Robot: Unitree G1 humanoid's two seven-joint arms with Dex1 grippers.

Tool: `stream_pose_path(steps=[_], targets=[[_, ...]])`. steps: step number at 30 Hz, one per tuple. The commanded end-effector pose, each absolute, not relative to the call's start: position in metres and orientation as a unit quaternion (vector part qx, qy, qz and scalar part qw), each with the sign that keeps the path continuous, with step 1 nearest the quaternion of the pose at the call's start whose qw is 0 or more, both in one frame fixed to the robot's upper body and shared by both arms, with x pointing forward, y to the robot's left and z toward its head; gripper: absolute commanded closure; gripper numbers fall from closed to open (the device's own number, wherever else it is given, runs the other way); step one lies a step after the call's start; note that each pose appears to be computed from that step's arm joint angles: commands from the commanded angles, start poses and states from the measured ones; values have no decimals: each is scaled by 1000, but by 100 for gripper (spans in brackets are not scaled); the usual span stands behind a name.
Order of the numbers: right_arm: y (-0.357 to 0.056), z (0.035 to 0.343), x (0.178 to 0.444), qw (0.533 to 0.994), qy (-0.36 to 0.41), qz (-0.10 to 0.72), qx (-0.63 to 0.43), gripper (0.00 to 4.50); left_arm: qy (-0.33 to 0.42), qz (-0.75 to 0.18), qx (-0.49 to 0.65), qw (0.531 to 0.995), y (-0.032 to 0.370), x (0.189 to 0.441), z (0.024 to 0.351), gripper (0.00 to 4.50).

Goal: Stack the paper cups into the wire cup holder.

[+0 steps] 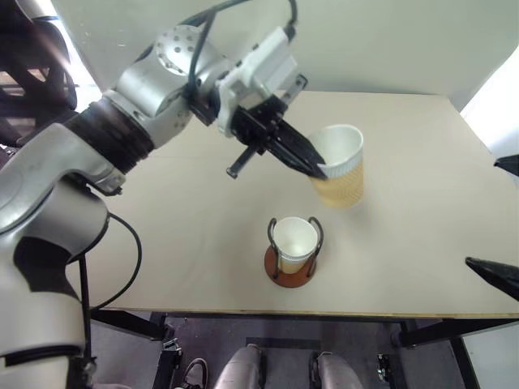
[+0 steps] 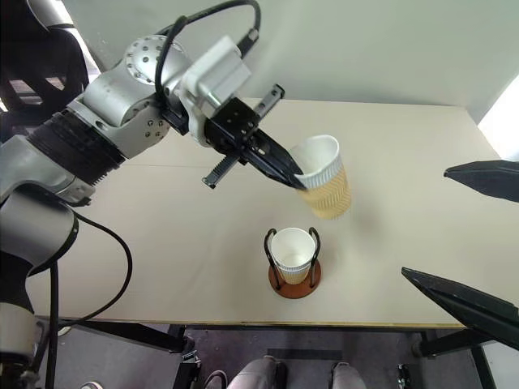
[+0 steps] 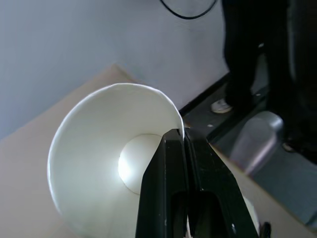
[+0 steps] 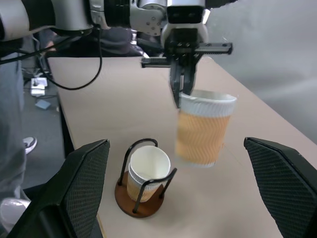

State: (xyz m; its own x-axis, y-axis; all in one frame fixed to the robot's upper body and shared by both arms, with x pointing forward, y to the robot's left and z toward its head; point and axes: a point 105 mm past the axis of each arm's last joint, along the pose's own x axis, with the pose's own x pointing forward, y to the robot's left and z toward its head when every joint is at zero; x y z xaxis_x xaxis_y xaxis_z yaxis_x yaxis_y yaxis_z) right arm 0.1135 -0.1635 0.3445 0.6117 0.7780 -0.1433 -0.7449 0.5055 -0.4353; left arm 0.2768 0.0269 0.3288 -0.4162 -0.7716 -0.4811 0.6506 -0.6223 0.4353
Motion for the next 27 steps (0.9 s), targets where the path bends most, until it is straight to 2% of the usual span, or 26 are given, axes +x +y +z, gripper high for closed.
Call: stream_pose_path(steps=[1,10,27], targets=[[-165,350,107,874,-52,419,-241,2,-88,-831,380,396,30,274,329,450],[-165,344,106,879,-49,407,-243,2,-50,-818,437,371,40,277,317,450],[-165,341,106,884,-44,399,-239,2,-7,-838,410,360,47,271,298,450]])
